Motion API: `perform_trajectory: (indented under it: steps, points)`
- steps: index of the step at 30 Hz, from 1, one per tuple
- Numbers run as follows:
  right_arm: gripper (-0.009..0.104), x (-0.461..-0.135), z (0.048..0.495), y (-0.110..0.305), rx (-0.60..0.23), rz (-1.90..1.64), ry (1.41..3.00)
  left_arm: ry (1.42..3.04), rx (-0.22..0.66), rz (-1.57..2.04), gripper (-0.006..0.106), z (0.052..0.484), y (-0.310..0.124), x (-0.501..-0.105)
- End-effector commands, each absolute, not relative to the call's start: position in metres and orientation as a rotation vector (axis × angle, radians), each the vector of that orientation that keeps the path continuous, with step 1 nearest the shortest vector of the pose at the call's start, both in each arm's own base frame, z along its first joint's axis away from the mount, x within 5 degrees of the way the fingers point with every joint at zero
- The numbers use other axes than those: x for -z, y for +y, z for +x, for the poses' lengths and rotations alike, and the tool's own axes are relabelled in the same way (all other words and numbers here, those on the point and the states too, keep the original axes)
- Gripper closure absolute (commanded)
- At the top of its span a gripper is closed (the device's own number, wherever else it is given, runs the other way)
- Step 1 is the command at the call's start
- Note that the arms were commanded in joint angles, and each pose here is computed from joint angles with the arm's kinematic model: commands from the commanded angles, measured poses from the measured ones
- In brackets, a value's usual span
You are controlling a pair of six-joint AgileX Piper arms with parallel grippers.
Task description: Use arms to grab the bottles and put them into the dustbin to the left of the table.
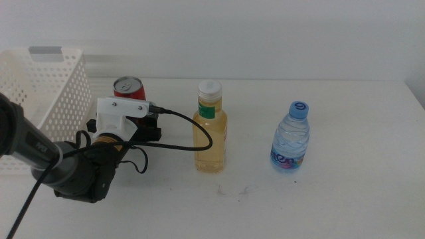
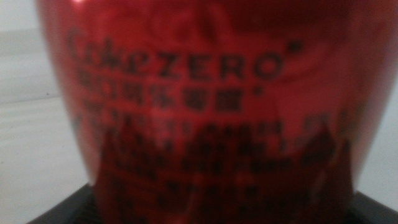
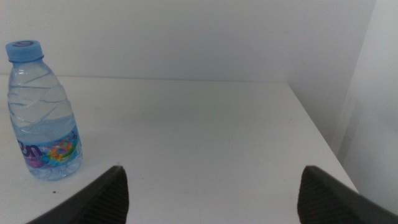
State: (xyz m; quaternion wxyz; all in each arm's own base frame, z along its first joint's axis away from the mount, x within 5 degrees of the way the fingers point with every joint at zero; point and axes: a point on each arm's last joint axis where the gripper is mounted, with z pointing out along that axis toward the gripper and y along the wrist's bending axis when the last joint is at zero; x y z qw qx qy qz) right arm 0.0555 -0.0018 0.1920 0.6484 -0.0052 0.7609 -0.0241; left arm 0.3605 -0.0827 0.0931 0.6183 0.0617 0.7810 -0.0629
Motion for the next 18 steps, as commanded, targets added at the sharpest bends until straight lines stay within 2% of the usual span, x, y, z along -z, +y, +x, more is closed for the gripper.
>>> perform_trajectory:
  steps: [1,4,9,12,15,17,18]
  points:
    - [0.009,-0.192,0.055,-0.002,0.073,-0.023,1.720,1.783,0.150,0.131,0.009,0.364,-0.082,-0.093]
    - [0.009,-0.192,0.055,-0.002,0.073,-0.023,1.720,1.764,0.151,0.133,0.022,0.365,-0.082,-0.095]
    - [0.009,-0.192,0.055,-0.002,0.073,-0.023,1.720,1.731,0.164,0.156,0.065,0.356,-0.083,-0.109]
    - [0.009,-0.192,0.055,-0.002,0.073,-0.023,1.720,1.727,0.174,0.166,0.083,0.337,-0.082,-0.129]
    - [0.009,-0.192,0.055,-0.002,0.073,-0.023,1.720,1.757,0.181,0.160,0.094,0.315,-0.081,-0.151]
    - [0.009,-0.192,0.055,-0.002,0.073,-0.023,1.720,1.770,0.200,0.157,0.097,0.300,-0.080,-0.172]
    - [0.009,-0.192,0.055,-0.002,0.073,-0.023,1.720,1.830,0.217,0.164,0.098,0.293,-0.081,-0.180]
